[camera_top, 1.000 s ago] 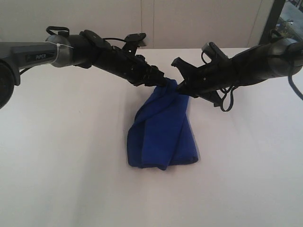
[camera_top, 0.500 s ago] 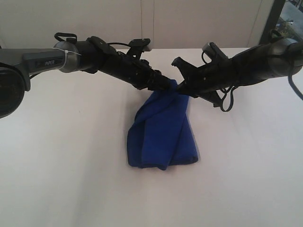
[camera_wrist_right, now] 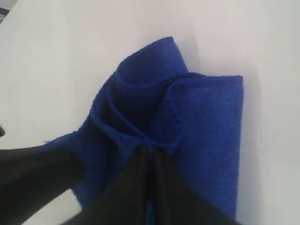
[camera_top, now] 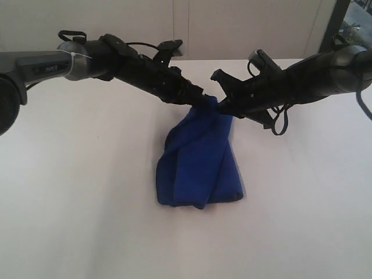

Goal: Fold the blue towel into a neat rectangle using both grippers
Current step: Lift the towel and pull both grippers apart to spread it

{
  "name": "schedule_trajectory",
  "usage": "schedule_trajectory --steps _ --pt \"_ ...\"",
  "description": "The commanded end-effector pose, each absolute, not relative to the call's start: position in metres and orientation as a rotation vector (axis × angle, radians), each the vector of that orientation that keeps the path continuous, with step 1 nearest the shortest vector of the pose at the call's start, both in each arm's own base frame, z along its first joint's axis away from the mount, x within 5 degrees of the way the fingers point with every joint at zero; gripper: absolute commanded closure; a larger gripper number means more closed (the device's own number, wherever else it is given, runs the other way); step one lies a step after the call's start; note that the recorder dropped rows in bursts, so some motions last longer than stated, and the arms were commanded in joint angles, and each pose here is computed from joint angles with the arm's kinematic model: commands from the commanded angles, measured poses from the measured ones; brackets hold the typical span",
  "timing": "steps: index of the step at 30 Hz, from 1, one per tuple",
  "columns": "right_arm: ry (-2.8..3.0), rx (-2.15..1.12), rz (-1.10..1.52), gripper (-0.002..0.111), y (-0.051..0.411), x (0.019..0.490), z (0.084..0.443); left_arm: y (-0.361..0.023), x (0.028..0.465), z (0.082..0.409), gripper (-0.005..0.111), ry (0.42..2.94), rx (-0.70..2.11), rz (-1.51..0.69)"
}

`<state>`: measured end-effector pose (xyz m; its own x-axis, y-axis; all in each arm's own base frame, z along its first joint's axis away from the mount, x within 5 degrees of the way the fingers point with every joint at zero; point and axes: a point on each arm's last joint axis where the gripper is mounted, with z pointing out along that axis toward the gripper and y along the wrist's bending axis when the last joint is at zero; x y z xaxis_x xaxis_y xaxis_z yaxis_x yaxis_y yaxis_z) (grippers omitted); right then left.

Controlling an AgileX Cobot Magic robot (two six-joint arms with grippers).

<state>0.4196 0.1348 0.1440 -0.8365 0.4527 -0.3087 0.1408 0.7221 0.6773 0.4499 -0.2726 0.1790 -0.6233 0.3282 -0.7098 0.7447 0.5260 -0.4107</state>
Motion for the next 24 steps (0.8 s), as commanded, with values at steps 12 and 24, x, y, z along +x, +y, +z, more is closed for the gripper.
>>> schedule_trajectory --steps 12,24 --pt "2.471 -0.199 0.540 0.108 0.111 0.391 0.227 -0.202 0.431 0.248 0.107 2.223 1.221 -0.979" --pt "2.494 -0.331 0.106 0.108 0.077 0.352 0.290 -0.175 0.392 0.318 0.107 2.306 1.353 -0.717"
